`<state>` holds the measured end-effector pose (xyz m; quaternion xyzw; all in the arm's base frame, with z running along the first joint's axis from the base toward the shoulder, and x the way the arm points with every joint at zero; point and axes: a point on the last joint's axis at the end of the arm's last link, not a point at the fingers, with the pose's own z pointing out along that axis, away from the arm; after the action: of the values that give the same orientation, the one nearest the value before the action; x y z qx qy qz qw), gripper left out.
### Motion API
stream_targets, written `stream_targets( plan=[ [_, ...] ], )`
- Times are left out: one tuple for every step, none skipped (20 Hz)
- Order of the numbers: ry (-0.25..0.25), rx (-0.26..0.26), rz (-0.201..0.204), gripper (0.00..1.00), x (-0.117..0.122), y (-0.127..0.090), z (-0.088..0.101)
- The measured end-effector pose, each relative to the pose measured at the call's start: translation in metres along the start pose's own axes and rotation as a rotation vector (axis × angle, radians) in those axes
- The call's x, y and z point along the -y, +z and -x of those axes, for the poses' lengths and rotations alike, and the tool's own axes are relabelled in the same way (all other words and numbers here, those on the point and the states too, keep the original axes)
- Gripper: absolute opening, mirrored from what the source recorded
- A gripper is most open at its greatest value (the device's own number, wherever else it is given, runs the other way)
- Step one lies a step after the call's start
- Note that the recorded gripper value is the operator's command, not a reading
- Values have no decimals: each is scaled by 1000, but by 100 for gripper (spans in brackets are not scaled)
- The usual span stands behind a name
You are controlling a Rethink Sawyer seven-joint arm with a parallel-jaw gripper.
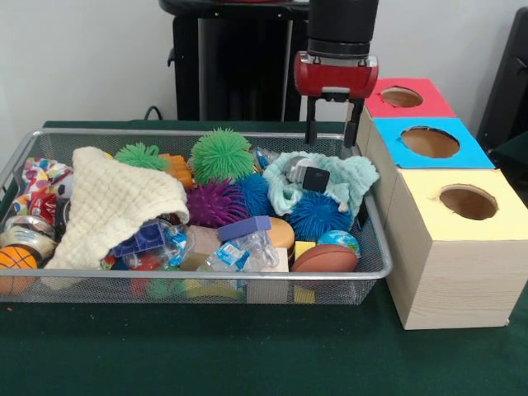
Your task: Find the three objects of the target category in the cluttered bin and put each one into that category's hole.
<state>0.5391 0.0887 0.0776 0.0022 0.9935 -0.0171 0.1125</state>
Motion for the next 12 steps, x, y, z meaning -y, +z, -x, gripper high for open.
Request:
stream_targets(
  plan=[
    [3,-2,-5,100,-1,-1,-2],
    [5,-4,-8,100,-1,-1,-2],
    [8,-4,-10,100,1,-2,-3],
    [11,-5,-13,100,2,-2,-3],
    [16,-4,-18,100,4,-4,-3],
    [20,-3,-21,100,6,-5,-3],
    [23,0,-25,100,8,-7,-2],
    [27,9,-33,100,13,-11,0],
    [29,13,-36,100,14,-12,1],
    [35,23,-49,100,20,-17,4],
    [37,28,-58,100,24,-20,5],
    [38,31,-63,100,26,-21,5]
  ],
)
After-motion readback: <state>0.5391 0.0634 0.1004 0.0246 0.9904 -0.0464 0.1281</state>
